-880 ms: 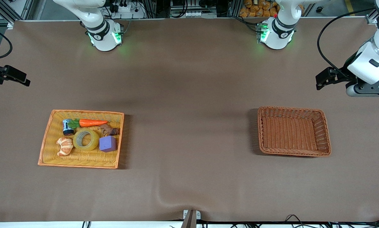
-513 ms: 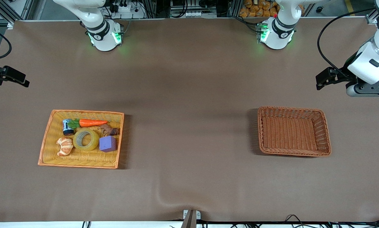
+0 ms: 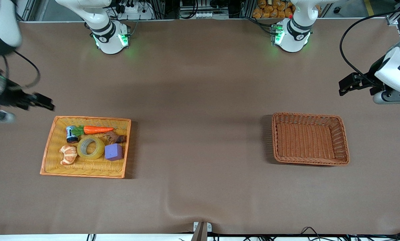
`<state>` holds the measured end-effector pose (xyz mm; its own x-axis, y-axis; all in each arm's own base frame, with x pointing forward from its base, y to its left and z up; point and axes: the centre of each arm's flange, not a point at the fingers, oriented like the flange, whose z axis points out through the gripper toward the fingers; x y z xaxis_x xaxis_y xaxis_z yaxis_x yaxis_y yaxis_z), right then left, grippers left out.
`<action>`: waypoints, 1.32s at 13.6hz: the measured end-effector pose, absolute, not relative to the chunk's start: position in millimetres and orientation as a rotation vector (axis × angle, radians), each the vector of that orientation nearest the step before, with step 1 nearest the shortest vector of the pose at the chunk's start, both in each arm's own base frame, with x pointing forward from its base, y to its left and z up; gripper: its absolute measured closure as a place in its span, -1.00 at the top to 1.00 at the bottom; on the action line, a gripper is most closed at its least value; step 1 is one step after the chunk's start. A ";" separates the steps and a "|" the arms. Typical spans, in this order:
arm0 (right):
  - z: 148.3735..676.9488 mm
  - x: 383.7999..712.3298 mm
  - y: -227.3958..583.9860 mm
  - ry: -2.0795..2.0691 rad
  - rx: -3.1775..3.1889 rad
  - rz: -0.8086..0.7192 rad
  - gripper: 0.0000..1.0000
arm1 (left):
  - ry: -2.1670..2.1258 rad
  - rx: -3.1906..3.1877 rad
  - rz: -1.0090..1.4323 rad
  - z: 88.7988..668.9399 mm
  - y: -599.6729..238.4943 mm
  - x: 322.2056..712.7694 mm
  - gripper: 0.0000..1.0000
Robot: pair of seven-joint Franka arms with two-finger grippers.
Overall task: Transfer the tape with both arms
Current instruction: 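Move the right gripper toward the yellow tray, then lower the right gripper onto the tape roll and close it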
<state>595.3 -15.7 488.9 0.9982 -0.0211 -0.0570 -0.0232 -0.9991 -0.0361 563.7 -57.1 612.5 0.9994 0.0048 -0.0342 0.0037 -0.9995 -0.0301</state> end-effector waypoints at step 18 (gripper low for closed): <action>196.0 630.2 18.9 -0.461 -3.015 0.248 0.33 | 0.003 -3.114 0.081 600.6 -59.8 570.3 1.00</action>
<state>630.2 18.9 196.0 0.9415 0.3032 -0.1473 0.2899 -0.9513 -0.1050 570.3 -59.8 600.6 0.9986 -0.0015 -0.0521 -0.0029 -0.9997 -0.0263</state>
